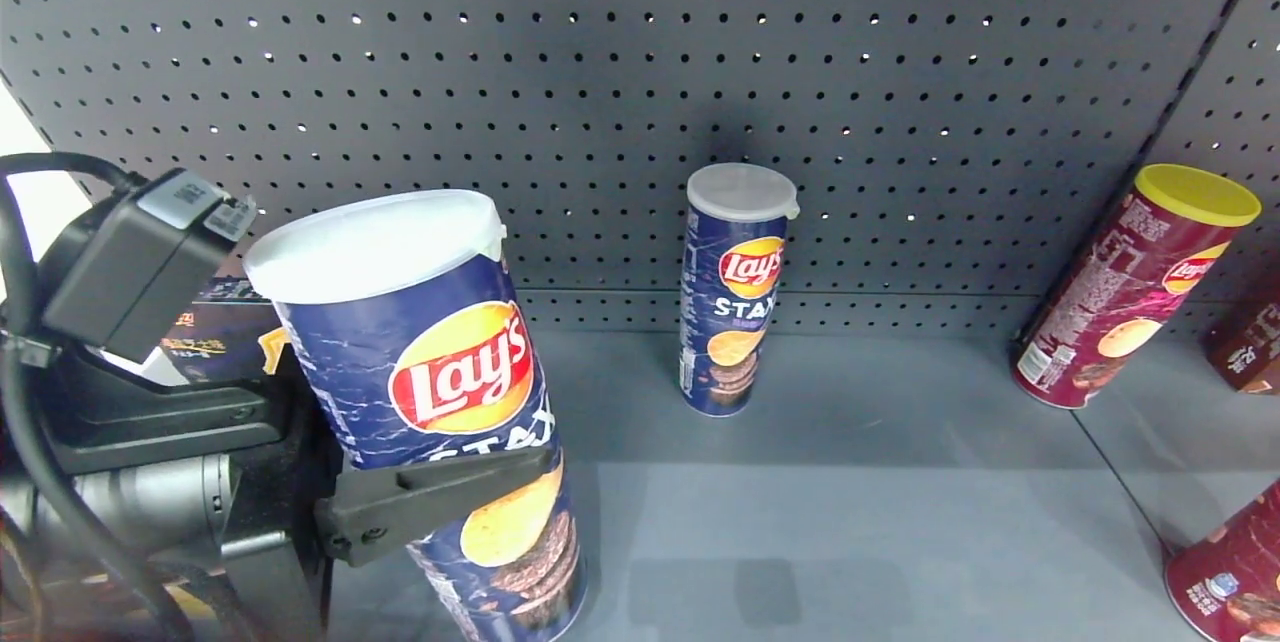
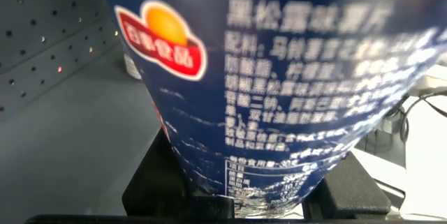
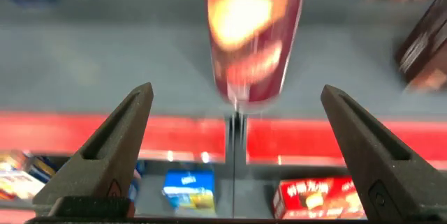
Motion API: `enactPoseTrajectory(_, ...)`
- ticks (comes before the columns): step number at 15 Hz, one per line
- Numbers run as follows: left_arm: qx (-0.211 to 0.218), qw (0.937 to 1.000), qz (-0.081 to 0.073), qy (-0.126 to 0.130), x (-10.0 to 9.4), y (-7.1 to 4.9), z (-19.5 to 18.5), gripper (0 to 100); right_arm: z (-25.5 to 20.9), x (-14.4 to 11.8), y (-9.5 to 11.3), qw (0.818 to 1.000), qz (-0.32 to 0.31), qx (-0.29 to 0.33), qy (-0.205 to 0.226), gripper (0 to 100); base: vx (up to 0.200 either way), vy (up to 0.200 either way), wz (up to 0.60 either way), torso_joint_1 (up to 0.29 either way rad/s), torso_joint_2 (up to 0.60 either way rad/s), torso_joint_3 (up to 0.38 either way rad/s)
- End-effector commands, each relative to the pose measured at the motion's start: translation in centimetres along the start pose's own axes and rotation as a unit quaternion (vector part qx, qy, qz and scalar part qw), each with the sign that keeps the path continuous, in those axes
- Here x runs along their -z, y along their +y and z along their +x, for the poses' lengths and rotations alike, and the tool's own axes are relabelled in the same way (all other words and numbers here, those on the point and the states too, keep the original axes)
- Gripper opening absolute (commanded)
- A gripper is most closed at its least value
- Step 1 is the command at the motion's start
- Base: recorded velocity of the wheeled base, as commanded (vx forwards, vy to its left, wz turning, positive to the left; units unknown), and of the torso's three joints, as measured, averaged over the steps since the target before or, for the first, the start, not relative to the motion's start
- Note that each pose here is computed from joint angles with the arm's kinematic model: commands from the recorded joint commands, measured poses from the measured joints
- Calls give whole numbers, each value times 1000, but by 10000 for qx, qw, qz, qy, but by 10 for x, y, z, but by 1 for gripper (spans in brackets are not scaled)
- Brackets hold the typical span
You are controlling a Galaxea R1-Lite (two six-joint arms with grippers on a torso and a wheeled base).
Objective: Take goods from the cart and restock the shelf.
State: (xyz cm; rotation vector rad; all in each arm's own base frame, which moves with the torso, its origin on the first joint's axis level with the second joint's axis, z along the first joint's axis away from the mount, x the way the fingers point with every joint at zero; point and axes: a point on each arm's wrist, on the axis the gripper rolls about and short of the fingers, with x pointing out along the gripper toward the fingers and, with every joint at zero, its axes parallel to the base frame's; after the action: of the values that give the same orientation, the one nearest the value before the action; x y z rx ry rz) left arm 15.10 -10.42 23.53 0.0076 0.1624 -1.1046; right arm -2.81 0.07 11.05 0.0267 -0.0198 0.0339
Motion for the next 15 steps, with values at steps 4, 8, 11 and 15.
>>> enactPoseTrajectory(4, -16, 10000, -17, 28, 3, 0, -1, 0, -42, -90, 3, 9921, -58, -1050, -682, 100, 0, 0, 0, 0, 0, 0)
enactPoseTrajectory(8, -23, 10000, -25, 41, 4, 0, -1, 0, -40, -104, 6, 9853, -95, -1565, -672, 100, 0, 0, 0, 0, 0, 0)
enactPoseTrajectory(11, -38, 9999, -59, 79, 6, 0, -2, 0, -14, -124, 9, 9783, -120, -1985, -583, 100, 0, 0, 0, 0, 0, 0)
enactPoseTrajectory(15, -37, 9999, -92, 131, 13, -3, -6, 0, 17, -142, 12, 9675, -185, -2460, -559, 100, 0, 0, 0, 0, 0, 0)
